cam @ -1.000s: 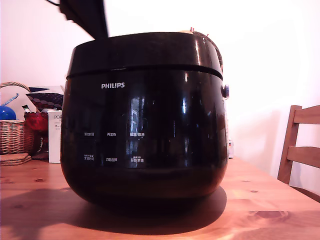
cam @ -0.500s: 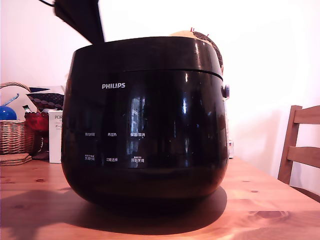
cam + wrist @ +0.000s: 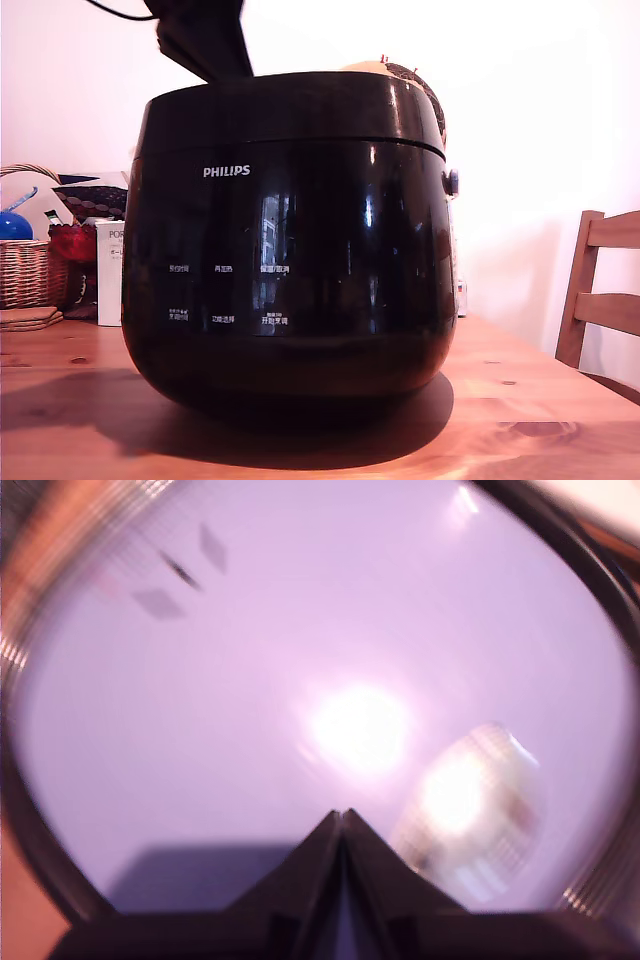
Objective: Close the rice cooker by pressing the lid down with medium force
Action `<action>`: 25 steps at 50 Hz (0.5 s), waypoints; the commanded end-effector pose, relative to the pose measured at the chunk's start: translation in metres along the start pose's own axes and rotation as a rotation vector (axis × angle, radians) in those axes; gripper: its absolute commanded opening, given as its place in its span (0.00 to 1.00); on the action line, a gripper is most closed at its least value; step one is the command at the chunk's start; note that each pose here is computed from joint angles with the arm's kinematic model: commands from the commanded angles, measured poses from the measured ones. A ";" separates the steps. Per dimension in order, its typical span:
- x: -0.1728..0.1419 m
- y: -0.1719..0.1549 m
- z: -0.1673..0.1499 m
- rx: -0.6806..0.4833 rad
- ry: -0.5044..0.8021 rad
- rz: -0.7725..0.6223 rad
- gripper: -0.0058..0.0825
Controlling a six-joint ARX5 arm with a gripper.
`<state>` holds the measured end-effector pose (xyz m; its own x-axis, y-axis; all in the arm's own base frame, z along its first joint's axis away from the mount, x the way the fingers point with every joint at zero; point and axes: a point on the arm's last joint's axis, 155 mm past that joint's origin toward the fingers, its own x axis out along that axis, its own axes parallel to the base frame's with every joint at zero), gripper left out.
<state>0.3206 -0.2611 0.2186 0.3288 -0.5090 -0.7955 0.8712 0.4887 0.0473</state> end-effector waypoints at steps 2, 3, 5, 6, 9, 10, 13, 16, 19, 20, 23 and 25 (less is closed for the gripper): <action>0.023 0.009 -0.013 -0.062 0.028 0.005 0.04; 0.021 0.010 -0.008 -0.057 0.006 0.010 0.04; 0.016 0.013 0.003 -0.084 -0.040 0.023 0.04; 0.013 0.014 0.008 -0.104 -0.064 0.028 0.04; 0.004 0.018 0.023 -0.120 -0.130 0.045 0.04; 0.000 0.020 0.027 -0.141 -0.150 0.051 0.04; -0.012 0.025 0.038 -0.161 -0.207 0.073 0.04; -0.024 0.031 0.047 -0.182 -0.257 0.095 0.04; -0.037 0.039 0.052 -0.198 -0.299 0.125 0.04; -0.041 0.041 0.053 -0.199 -0.310 0.135 0.04; -0.055 0.051 0.056 -0.203 -0.344 0.174 0.04; -0.064 0.057 0.058 -0.214 -0.367 0.193 0.04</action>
<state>0.3665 -0.2538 0.2982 0.5836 -0.6044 -0.5423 0.7265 0.6869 0.0163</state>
